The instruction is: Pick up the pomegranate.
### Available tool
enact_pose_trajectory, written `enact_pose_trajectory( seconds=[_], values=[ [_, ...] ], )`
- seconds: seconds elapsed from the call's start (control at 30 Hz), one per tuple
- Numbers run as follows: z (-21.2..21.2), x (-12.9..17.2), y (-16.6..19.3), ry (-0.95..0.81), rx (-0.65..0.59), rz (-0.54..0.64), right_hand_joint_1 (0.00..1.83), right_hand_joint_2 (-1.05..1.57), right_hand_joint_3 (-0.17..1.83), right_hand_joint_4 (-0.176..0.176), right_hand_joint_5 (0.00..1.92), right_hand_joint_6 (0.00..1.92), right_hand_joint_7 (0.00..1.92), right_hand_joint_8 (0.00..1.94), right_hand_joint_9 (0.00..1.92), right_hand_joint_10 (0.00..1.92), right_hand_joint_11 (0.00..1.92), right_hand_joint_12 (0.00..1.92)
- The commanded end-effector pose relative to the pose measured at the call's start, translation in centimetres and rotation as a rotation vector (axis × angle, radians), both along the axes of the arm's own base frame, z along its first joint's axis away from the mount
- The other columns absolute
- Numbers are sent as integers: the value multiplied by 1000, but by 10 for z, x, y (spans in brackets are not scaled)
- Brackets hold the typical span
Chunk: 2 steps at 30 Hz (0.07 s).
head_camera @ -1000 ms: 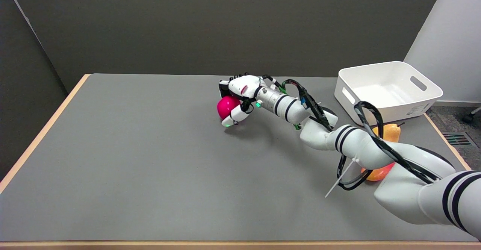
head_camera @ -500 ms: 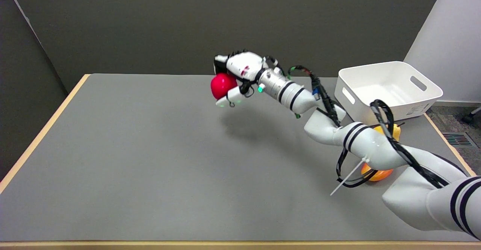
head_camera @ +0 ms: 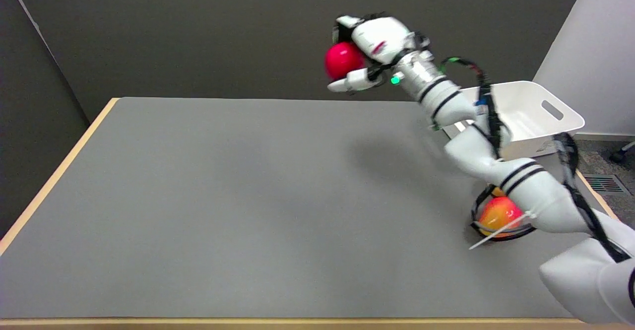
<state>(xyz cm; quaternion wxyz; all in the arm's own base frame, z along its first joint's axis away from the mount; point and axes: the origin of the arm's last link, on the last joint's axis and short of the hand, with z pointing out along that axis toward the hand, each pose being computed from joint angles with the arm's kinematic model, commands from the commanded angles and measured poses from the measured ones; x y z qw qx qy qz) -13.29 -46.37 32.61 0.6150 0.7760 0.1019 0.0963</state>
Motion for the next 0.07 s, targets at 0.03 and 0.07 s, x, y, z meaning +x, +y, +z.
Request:
enact_pose_trajectory(
  seconds=[0.03,0.07],
  values=[
    [168,34,60,108,-501,-41,1159,1180,213,-93,542,1611,830,1354,816,1286,698,1657],
    [178,33,61,112,-529,-60,1158,1181,212,-92,542,1610,830,1354,816,1285,699,1657]
  ],
)
